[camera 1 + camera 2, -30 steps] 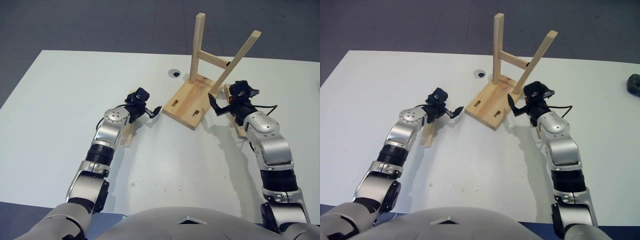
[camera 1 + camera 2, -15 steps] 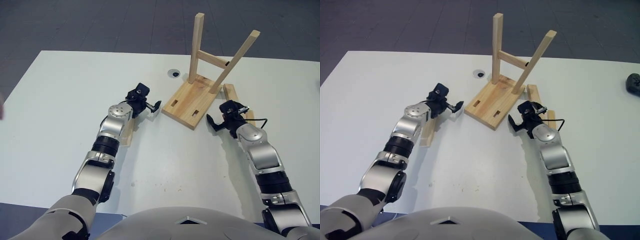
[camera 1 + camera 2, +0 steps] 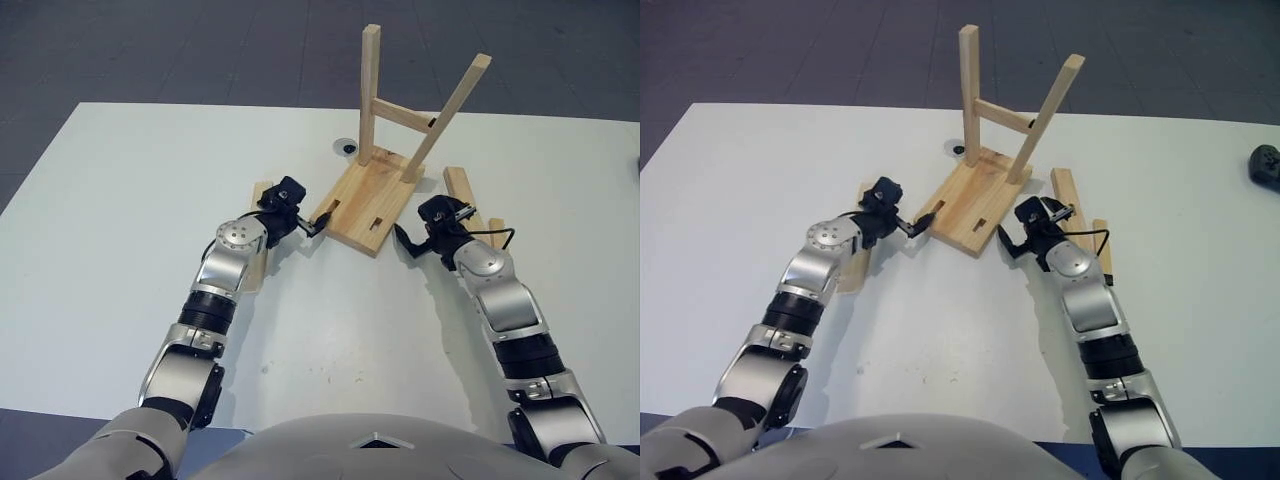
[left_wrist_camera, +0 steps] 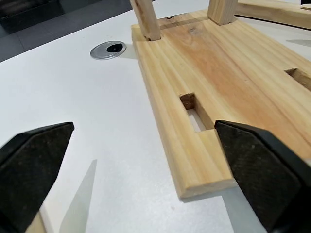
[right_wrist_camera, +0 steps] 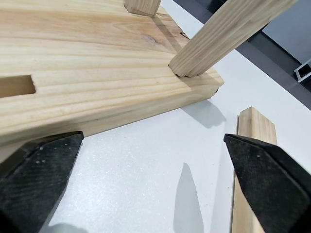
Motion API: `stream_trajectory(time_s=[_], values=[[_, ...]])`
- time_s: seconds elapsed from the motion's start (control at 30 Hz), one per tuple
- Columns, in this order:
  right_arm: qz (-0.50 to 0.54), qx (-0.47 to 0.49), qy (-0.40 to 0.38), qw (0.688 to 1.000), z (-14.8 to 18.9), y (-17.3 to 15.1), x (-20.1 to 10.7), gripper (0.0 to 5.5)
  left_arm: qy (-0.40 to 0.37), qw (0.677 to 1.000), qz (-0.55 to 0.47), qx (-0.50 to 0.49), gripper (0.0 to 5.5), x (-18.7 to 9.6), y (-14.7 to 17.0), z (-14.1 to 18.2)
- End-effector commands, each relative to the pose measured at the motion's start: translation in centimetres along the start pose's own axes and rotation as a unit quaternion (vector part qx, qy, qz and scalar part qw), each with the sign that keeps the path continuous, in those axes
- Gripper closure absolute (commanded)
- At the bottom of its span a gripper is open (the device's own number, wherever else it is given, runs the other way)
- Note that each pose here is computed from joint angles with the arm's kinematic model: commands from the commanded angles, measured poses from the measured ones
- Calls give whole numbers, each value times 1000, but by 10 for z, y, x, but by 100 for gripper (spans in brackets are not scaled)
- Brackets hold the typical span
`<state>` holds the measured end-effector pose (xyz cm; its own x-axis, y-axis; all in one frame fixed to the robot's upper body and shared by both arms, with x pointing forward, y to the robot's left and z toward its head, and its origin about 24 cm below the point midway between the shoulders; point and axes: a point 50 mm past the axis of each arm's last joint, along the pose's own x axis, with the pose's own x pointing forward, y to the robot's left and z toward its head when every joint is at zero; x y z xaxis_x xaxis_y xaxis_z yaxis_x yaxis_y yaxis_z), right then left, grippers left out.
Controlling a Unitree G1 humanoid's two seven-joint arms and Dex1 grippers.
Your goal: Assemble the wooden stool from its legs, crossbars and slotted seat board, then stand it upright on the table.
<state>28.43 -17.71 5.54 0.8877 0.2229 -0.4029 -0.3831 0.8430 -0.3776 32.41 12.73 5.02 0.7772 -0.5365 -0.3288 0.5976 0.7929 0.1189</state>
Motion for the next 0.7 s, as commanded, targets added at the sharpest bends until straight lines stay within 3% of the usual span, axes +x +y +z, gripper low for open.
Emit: stream_trajectory(time_s=[0.03,0.2,0.47,0.7], values=[[-2,5,-14,1000,7,0,0,11,33,991,-52,-115,10,-7,-1,-19],[2,6,-14,1000,7,0,0,11,9,955,-206,-214,10,-11,-20,-8],[29,8,-6,1000,6,4,-1,11,50,960,-224,-159,10,-4,-23,-12],[53,3,0,999,4,3,-3,11,63,947,-308,-68,10,-34,-52,-3]])
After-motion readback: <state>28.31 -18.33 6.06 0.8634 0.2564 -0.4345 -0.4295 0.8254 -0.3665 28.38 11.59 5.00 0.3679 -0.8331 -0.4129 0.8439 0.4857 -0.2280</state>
